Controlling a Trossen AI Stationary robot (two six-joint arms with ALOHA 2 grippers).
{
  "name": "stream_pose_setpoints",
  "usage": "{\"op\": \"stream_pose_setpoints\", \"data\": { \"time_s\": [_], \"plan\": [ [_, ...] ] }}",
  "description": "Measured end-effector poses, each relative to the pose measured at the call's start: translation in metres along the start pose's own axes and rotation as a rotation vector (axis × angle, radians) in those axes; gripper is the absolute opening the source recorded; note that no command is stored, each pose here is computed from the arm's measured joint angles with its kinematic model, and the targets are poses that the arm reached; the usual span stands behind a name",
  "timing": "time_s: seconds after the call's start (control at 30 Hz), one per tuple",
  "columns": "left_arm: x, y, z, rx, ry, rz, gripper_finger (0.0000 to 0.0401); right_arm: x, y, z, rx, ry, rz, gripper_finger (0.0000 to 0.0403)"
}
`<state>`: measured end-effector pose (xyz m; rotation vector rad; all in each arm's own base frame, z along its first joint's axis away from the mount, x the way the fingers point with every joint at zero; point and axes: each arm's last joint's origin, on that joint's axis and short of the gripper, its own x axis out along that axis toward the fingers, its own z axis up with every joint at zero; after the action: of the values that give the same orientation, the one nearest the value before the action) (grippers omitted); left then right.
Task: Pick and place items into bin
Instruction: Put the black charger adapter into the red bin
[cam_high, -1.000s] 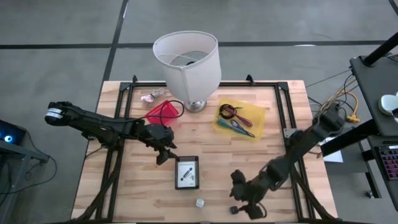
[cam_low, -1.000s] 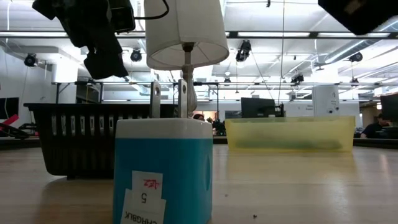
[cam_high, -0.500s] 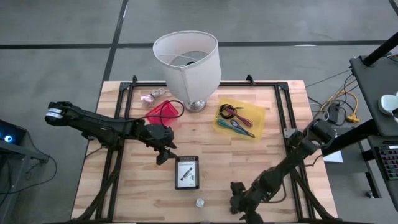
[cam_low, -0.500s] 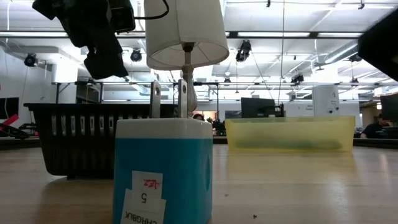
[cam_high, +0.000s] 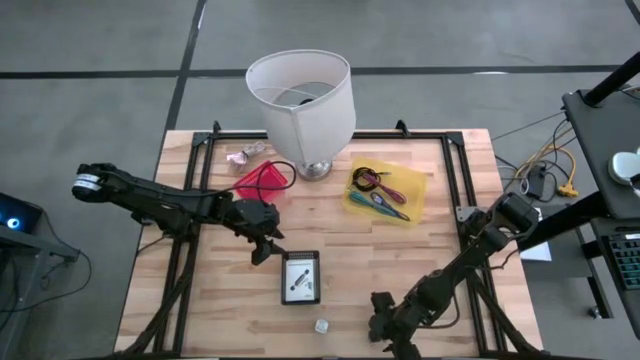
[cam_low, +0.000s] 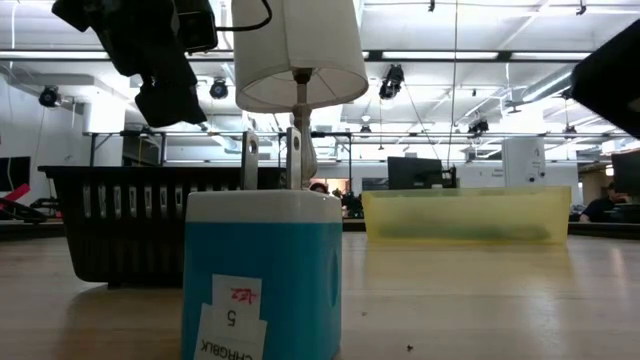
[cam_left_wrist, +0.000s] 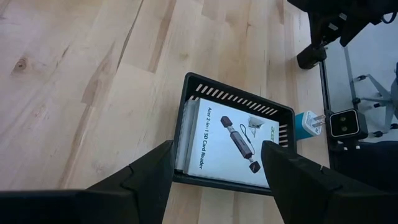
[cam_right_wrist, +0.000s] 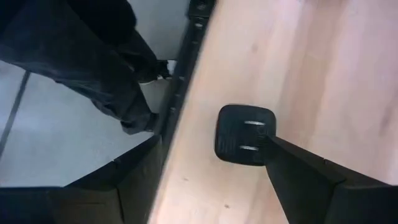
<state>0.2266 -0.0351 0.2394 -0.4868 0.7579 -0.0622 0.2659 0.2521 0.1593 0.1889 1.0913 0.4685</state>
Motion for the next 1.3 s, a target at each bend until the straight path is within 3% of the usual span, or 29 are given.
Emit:
{"op": "stream_pose_setpoints", "data": {
  "time_s": [0.2,0.47,0.63,0.97,1.3],
  "plan": [
    [0.0,0.0,0.0,0.0,0.0,0.0,0.0224,-0.003,-0.003,0.001,0.005,-0.054,-0.085,0.0272],
    [0.0,0.0,0.0,0.0,0.0,0.0,0.0224,0.004,-0.004,-0.001,0.004,-0.044,-0.095,0.0304],
    [0.0,0.0,0.0,0.0,0.001,0.0,0.0224,0.011,-0.008,-0.002,0.007,-0.029,-0.109,0.0303],
    [0.0,0.0,0.0,0.0,0.0,0.0,0.0224,0.011,-0.008,-0.002,-0.01,-0.034,-0.105,0.0272],
    [0.0,0.0,0.0,0.0,-0.001,0.0,0.0224,0.011,-0.005,-0.001,-0.021,-0.043,-0.087,0.0199]
  ]
}}
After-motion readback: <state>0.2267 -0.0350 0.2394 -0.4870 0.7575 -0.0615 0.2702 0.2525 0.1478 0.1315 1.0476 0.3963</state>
